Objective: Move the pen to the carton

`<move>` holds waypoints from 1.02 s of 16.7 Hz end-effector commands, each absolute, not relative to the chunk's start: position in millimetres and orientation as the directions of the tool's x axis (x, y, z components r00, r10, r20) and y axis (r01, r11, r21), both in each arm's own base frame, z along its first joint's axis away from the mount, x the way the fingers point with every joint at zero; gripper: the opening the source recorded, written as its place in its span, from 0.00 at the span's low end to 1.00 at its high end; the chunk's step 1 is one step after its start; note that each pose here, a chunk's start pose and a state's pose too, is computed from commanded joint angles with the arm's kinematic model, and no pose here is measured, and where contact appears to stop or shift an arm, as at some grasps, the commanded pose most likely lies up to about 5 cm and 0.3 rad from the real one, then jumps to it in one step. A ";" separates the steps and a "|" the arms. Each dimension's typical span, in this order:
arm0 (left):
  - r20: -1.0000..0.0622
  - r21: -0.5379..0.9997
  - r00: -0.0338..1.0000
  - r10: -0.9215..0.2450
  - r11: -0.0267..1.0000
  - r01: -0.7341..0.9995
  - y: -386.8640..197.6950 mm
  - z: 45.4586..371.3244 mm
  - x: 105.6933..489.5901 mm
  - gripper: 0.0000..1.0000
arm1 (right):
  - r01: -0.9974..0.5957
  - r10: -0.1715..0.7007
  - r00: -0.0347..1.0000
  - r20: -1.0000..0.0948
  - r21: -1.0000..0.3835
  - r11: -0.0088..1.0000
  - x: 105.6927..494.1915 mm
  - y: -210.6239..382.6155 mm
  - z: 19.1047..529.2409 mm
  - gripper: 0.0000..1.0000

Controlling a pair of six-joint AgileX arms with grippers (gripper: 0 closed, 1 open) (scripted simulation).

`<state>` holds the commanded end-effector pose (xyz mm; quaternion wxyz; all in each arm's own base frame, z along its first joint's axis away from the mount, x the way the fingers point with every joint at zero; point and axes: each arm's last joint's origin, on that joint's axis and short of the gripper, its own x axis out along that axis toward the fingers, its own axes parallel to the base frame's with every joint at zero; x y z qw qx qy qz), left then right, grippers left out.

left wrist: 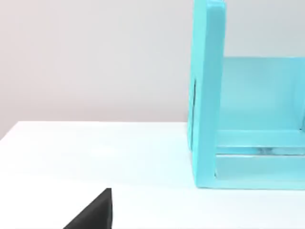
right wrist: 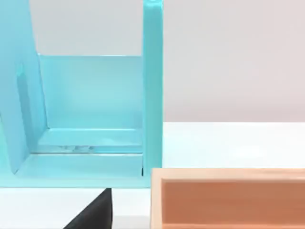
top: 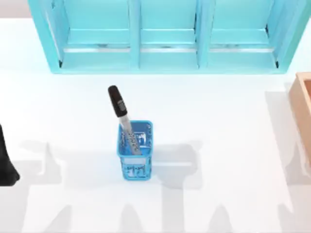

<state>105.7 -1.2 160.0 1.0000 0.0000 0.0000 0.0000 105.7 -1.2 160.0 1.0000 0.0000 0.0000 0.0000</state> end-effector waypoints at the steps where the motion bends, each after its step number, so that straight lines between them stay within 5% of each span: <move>1: 0.000 0.000 1.000 0.000 1.000 0.000 -1.2 160.0 105.7 1.00 | 0.000 0.000 1.000 0.000 0.000 1.000 105.7 -1.2 160.0 1.00; 6: 0.000 0.000 1.000 0.000 1.000 0.000 -1.2 160.0 105.7 1.00 | -0.079 0.079 0.996 -0.040 0.007 0.997 109.5 6.7 170.5 1.00; 17: 0.000 0.000 1.000 0.000 1.000 0.000 -1.2 160.0 105.7 1.00 | -0.519 0.522 0.784 -0.336 0.106 0.848 191.9 109.9 221.0 1.00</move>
